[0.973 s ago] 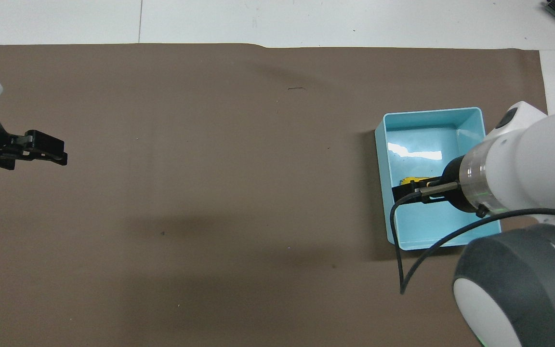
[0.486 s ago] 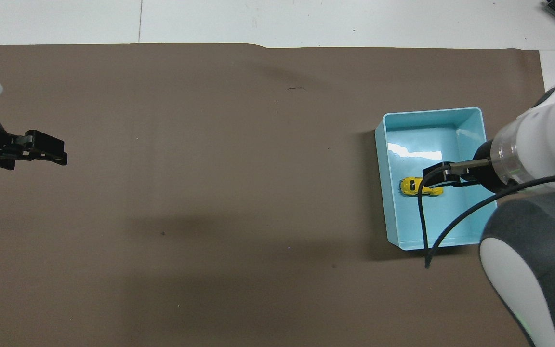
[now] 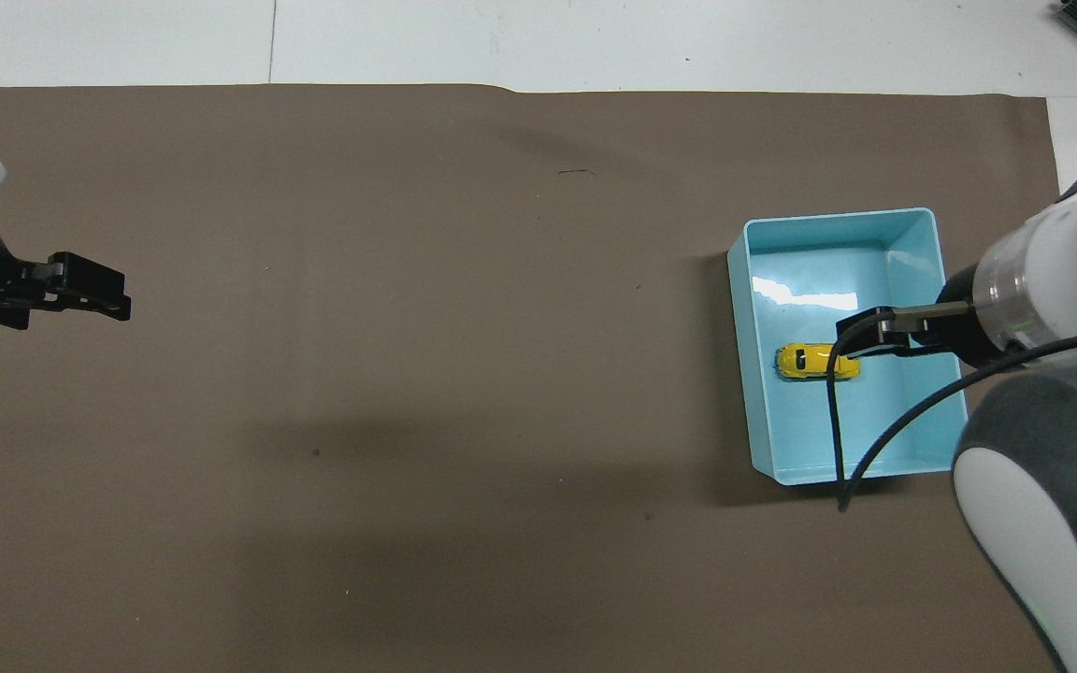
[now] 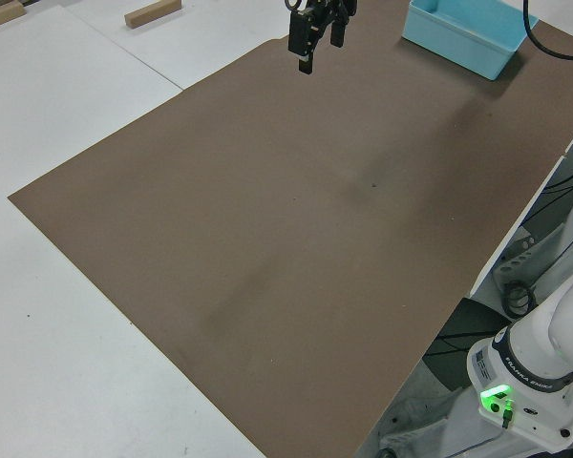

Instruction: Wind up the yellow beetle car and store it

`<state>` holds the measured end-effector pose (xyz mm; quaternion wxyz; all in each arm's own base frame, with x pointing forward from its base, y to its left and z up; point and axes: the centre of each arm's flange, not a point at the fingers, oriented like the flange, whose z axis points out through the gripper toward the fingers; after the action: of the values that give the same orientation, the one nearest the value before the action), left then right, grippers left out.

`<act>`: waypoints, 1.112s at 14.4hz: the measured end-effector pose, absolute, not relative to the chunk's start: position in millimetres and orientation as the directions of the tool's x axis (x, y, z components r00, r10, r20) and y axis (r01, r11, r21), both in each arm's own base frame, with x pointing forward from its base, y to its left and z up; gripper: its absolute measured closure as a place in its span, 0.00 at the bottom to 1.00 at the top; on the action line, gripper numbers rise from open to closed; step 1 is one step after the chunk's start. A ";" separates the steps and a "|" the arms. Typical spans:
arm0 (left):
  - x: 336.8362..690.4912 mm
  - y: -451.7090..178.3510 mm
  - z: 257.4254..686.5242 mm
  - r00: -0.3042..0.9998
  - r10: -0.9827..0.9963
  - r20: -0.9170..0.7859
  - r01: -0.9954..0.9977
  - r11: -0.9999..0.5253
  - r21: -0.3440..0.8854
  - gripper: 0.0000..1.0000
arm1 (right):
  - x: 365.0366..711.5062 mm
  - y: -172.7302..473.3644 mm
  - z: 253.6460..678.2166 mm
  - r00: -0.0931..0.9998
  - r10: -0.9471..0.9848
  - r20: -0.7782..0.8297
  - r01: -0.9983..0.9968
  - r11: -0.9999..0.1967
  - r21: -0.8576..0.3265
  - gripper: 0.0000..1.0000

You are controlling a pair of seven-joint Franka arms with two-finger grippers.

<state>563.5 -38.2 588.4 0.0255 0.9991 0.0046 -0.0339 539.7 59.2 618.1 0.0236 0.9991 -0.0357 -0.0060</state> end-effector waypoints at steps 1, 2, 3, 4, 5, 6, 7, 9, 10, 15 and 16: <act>563.5 -38.2 588.4 0.998 0.008 -0.068 0.011 -0.999 0.051 0.00 | 545.9 43.8 623.1 0.997 -0.073 0.000 -0.073 -0.997 0.038 0.00; 563.5 -38.2 588.4 0.998 0.008 -0.068 0.011 -0.999 0.051 0.00 | 552.2 25.1 626.3 0.999 -0.044 0.007 -0.044 -0.999 0.033 0.00; 563.5 -38.2 588.4 0.998 0.008 -0.068 0.011 -0.999 0.051 0.00 | 557.2 6.9 627.4 1.000 -0.015 0.012 -0.015 -1.000 0.027 0.00; 563.5 -38.2 588.4 0.998 0.008 -0.068 0.011 -0.999 0.051 0.00 | 560.7 -8.3 627.2 1.000 -0.006 0.015 -0.006 -1.000 0.018 0.00; 563.5 -38.2 588.4 0.998 0.008 -0.068 0.011 -0.999 0.051 0.00 | 562.8 -19.9 626.6 1.000 -0.006 0.015 -0.006 -1.000 0.011 0.00; 563.5 -38.2 588.4 0.998 0.008 -0.068 0.011 -0.999 0.051 0.00 | 564.3 -26.5 626.2 1.000 -0.008 0.016 -0.008 -1.000 0.007 0.00; 563.5 -38.2 588.4 0.998 0.008 -0.068 0.011 -0.999 0.051 0.00 | 565.7 -26.3 626.6 1.000 -0.006 0.020 -0.006 -1.000 0.007 0.00; 563.5 -38.2 588.4 0.998 0.008 -0.068 0.011 -0.999 0.051 0.00 | 568.0 -19.3 627.7 1.000 0.007 0.031 0.006 -1.000 0.009 0.00; 563.5 -38.2 588.4 0.998 0.008 -0.068 0.011 -0.999 0.051 0.00 | 568.1 -18.4 628.2 0.999 0.008 0.032 0.008 -1.000 0.009 0.00; 563.5 -38.2 588.4 0.998 0.008 -0.068 0.011 -0.999 0.051 0.00 | 568.4 -16.8 630.8 0.999 0.010 0.039 0.010 -1.000 0.003 0.00; 563.5 -38.2 588.4 0.998 0.008 -0.068 0.011 -0.999 0.051 0.00 | 568.9 -15.2 631.3 0.999 0.013 0.044 0.012 -1.000 0.002 0.00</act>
<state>563.5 -38.2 588.4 0.0255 0.9991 0.0046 -0.0339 568.9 -15.2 631.3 0.0009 0.9997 0.0063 0.0221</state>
